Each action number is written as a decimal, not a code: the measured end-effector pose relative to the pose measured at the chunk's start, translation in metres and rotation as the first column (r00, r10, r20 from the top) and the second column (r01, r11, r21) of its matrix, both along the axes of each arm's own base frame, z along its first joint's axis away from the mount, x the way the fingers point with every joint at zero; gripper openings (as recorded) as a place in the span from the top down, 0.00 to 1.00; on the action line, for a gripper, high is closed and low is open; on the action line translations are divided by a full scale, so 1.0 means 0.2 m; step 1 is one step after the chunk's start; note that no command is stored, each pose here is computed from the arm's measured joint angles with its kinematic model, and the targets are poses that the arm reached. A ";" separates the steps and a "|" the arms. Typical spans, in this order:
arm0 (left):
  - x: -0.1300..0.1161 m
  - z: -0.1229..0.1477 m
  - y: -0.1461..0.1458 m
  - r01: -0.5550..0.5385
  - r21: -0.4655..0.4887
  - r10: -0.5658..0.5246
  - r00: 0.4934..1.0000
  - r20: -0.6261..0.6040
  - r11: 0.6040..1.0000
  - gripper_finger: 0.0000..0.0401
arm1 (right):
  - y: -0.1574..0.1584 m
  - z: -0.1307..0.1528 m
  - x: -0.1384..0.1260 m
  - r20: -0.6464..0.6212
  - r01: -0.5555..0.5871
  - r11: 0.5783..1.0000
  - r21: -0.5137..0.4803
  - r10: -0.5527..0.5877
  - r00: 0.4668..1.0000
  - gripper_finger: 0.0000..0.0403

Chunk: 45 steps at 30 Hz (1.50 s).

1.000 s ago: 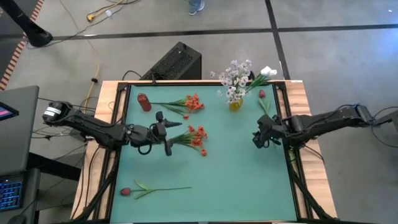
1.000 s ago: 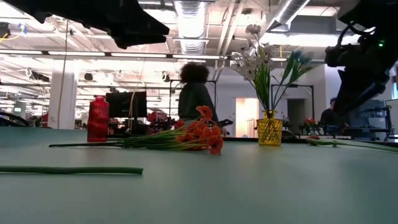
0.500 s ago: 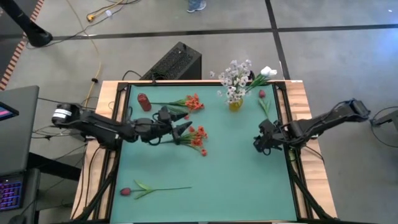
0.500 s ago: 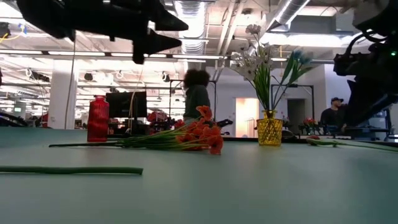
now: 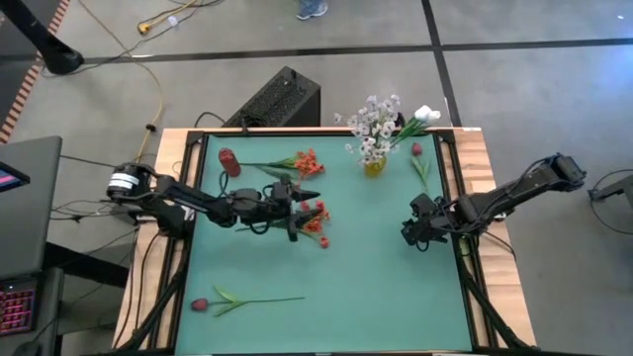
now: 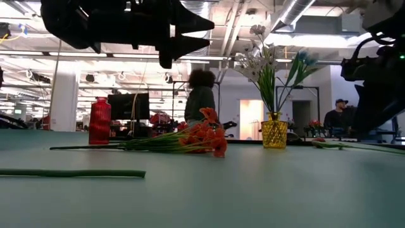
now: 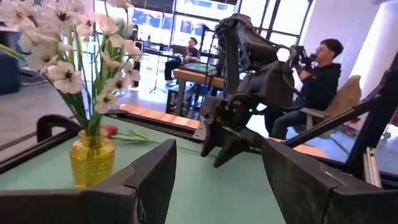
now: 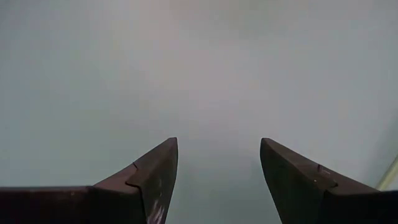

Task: Sort flowers into vase by color
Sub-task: Put the top red tulip into the red vase

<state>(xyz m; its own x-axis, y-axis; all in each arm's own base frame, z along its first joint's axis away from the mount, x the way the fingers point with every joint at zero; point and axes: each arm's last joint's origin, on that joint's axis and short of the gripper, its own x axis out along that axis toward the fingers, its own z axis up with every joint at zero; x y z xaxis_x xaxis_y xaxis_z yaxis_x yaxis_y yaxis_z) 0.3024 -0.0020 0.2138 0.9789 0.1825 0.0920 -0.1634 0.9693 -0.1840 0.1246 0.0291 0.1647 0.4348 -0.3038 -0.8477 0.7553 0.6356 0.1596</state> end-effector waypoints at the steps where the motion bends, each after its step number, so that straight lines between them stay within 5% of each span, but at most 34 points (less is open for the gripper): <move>1: -0.01 0.00 0.00 0.000 0.004 0.000 1.000 -0.002 1.000 0.44 | 0.00 0.00 0.00 0.000 0.011 1.000 0.012 -0.011 1.000 0.37; 17: -0.18 0.13 -0.05 0.122 0.046 -0.108 0.966 -0.233 0.991 0.44 | -0.10 -0.09 0.05 -0.158 0.201 0.978 0.049 -0.192 0.969 0.37; 27: -0.25 0.06 -0.13 0.123 0.115 -0.073 0.928 -0.366 0.986 0.44 | -0.13 -0.13 0.07 -0.224 0.275 0.961 0.028 -0.262 0.939 0.37; 34: -0.36 0.01 -0.12 0.116 0.090 -0.084 0.949 -0.304 0.989 0.44 | -0.13 -0.16 0.09 -0.222 0.303 0.953 0.022 -0.290 0.931 0.37; 45: -0.47 0.07 -0.10 0.141 0.214 -0.068 0.945 -0.319 0.966 0.44 | -0.17 -0.20 0.14 -0.230 0.372 0.928 0.013 -0.360 0.904 0.37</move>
